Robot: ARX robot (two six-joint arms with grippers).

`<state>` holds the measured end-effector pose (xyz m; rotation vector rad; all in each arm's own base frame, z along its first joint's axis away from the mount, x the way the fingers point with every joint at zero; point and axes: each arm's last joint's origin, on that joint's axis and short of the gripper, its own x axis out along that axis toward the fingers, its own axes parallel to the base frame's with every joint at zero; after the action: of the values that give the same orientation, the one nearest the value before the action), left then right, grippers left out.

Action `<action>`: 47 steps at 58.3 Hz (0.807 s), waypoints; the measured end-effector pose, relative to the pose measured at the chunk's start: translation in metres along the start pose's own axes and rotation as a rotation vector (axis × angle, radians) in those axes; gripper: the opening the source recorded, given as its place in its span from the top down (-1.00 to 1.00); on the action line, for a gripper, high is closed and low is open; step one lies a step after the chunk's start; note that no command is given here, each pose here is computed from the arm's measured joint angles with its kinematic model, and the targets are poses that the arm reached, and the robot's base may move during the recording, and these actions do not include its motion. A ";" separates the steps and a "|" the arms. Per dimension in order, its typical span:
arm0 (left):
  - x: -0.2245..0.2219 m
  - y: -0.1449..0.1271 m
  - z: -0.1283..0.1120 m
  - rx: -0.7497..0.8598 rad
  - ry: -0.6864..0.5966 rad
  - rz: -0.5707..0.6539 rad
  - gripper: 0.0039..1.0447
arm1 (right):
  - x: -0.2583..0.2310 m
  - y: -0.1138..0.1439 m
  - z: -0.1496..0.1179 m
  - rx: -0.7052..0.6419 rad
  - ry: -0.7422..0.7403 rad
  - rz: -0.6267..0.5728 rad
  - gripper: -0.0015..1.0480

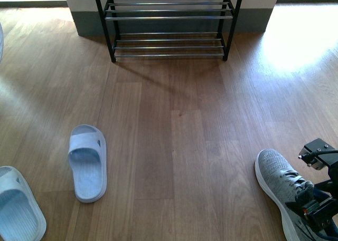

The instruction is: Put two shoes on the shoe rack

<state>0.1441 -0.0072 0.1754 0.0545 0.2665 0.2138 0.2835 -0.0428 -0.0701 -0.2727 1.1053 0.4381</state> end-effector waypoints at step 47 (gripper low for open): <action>0.000 0.000 0.000 0.000 0.000 0.000 0.98 | 0.036 0.003 -0.021 -0.013 0.037 -0.097 -0.07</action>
<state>0.1441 -0.0072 0.1754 0.0545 0.2665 0.2138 0.2783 -0.0415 -0.1116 -0.3451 1.1207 0.3554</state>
